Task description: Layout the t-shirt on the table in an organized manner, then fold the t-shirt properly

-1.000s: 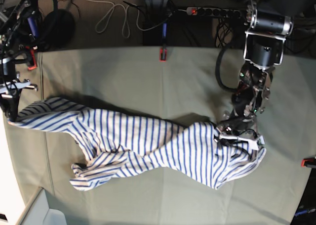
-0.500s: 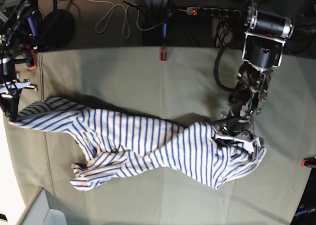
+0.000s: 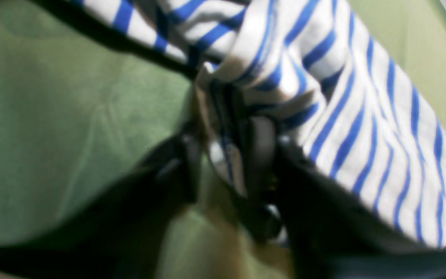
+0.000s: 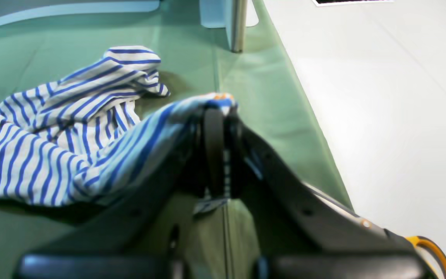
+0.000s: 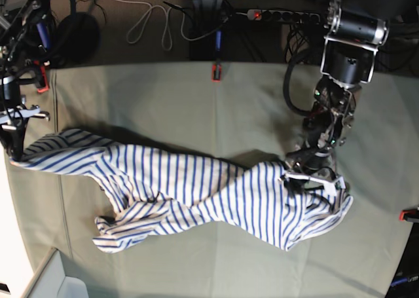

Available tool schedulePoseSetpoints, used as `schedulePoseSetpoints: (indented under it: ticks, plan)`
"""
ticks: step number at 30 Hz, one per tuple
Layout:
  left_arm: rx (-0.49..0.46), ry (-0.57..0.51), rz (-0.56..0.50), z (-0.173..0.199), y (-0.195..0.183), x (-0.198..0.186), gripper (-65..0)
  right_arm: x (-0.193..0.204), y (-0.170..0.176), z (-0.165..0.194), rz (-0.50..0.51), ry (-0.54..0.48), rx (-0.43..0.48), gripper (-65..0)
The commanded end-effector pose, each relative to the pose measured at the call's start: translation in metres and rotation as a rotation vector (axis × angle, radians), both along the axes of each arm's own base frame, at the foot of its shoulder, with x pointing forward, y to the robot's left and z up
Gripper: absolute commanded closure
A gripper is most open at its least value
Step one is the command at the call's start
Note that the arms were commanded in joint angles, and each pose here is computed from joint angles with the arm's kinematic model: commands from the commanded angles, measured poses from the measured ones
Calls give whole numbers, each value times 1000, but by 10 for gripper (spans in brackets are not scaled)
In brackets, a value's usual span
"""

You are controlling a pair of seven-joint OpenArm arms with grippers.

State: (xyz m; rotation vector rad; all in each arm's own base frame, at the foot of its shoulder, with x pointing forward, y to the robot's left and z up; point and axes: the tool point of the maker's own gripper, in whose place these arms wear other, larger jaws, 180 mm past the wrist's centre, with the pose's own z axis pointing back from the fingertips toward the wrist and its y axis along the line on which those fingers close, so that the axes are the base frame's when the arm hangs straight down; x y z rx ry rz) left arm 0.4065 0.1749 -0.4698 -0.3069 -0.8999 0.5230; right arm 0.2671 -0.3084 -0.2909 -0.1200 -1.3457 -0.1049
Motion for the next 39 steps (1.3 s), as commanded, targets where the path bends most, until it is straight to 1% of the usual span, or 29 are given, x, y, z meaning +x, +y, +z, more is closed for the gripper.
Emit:
schedulePoseSetpoints:
  ticks: [1, 2, 3, 4, 7, 9, 10, 12, 16, 21, 25, 27, 30, 32, 35, 39]
  plan:
    - [0, 18, -3, 1, 1, 2, -14, 4, -1, 17, 15, -62, -16, 0]
    - [4, 17, -2, 1, 3, 2, 0, 4, -1, 17, 15, -61, -16, 0]
    - [5, 16, -2, 2, 4, 3, 0, 4, -1, 17, 15, -61, -16, 0]
    - [2, 12, -3, 3, 3, 3, -15, 4, -1, 17, 15, -61, -16, 0]
    - [-10, 14, -8, 5, 2, 3, 0, 4, -2, 18, 12, -63, -19, 0]
    - [-17, 2, -42, 18, -1, 8, -1, 4, -2, 20, 12, -68, -23, 0]
    - [-8, 3, -58, 22, 3, 4, -1, 4, -3, 21, 12, -69, -26, 0]
    - [-2, -32, -91, 41, 4, 3, -1, 4, -5, 24, 11, -73, -35, 0]
    - [-20, -100, -74, 78, 24, -6, -1, 0, -11, 41, -9, -104, -69, 0]
    - [-59, -118, -24, 116, 58, -34, -1, -1, -7, 59, -1, -140, -105, 0]
    - [-39, -131, -10, 141, 77, -58, -1, -7, -3, 64, 14, -133, -131, 0]
    - [-27, -111, -10, 146, 84, -74, -1, -8, -1, 66, 25, -133, -140, 0]
    - [-15, -47, 7, 140, 98, -101, -1, -7, 10, 67, 91, -132, -151, 0]
    - [-17, 12, 35, 127, 110, -121, -1, -11, 2, 69, 63, -138, -157, 0]
    - [-45, 140, 70, 86, 118, -155, -1, -12, -1, 70, 54, -136, -160, 0]
    - [-102, 232, 106, 52, 114, -181, -1, -14, -2, 68, 51, -130, -159, 0]
